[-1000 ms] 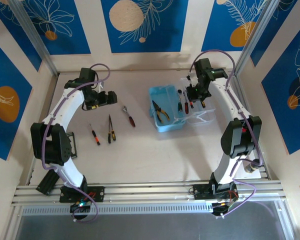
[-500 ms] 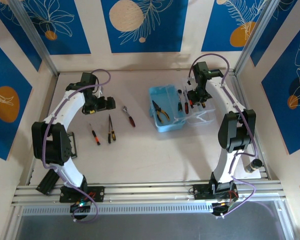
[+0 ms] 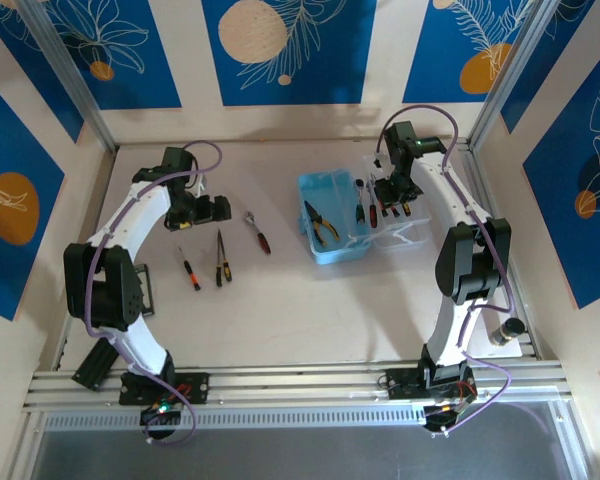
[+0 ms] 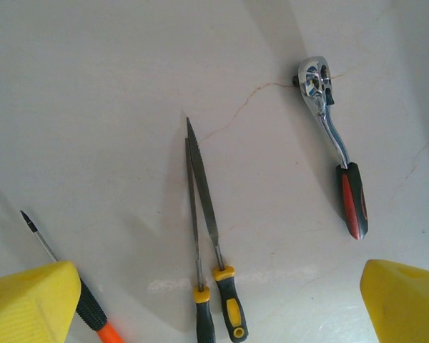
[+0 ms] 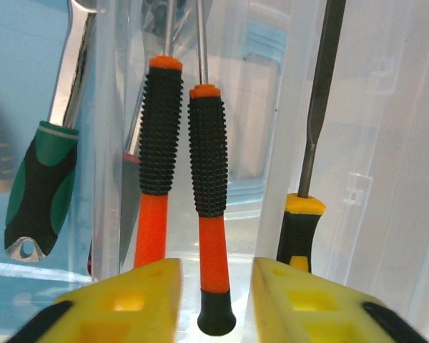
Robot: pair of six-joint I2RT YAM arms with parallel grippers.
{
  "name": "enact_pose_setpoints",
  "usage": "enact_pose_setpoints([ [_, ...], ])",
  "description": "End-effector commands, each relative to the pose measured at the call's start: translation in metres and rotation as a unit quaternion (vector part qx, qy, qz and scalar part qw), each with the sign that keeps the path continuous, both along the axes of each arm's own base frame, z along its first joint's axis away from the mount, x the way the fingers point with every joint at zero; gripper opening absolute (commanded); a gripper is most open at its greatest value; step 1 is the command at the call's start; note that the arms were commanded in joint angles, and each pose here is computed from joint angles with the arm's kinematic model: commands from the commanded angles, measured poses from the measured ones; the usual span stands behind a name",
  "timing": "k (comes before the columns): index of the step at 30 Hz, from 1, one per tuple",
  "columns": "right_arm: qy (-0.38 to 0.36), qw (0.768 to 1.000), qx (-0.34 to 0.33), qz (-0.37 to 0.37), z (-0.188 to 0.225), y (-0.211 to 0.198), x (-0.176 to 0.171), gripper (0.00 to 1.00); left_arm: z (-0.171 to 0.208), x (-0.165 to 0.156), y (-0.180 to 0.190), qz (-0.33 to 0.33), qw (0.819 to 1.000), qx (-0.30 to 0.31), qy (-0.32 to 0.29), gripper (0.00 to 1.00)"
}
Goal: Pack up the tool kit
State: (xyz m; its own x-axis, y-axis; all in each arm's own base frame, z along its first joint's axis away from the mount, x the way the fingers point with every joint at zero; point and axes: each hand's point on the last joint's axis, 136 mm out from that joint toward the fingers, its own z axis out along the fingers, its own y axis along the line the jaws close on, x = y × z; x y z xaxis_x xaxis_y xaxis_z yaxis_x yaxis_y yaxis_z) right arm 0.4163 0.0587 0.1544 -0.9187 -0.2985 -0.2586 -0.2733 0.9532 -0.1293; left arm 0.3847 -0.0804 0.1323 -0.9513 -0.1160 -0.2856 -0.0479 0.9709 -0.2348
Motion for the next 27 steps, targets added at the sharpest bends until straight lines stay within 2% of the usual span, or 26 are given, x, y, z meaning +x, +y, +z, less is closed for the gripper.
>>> enact_pose_setpoints([
  [1, -0.023, 1.0, 0.004, 0.014, 0.025, 0.009, -0.001, 0.49, -0.011, -0.008, 0.008, -0.005, 1.0, 0.014, 0.018, 1.0],
  [4, -0.038, 0.999, 0.008, 0.024, 0.039, 0.018, -0.004, 0.84, -0.019, -0.013, 0.006, -0.005, 0.999, 0.012, 0.029, 1.0],
  [6, -0.044, 0.998, 0.014, 0.033, 0.046, 0.027, -0.007, 0.99, -0.024, -0.016, 0.003, -0.006, 0.999, 0.013, 0.034, 1.0],
  [10, -0.044, 0.997, 0.046, 0.052, 0.051, 0.052, -0.014, 0.99, -0.039, -0.024, -0.005, -0.016, 0.998, 0.023, 0.053, 0.99],
  [13, -0.042, 0.995, 0.063, 0.063, 0.049, 0.069, -0.019, 0.99, -0.052, -0.034, -0.01, -0.021, 0.997, 0.028, 0.075, 0.86],
  [15, -0.036, 0.995, 0.067, 0.068, 0.045, 0.075, -0.022, 0.99, -0.06, -0.042, -0.009, -0.018, 0.995, 0.035, 0.088, 0.71],
  [17, -0.032, 0.995, 0.071, 0.07, 0.041, 0.079, -0.023, 0.99, -0.065, -0.048, -0.01, -0.018, 0.995, 0.03, 0.094, 0.63],
  [27, -0.026, 0.994, 0.075, 0.07, 0.036, 0.082, -0.025, 0.99, -0.101, -0.077, -0.026, -0.03, 0.99, 0.02, 0.136, 0.44],
])
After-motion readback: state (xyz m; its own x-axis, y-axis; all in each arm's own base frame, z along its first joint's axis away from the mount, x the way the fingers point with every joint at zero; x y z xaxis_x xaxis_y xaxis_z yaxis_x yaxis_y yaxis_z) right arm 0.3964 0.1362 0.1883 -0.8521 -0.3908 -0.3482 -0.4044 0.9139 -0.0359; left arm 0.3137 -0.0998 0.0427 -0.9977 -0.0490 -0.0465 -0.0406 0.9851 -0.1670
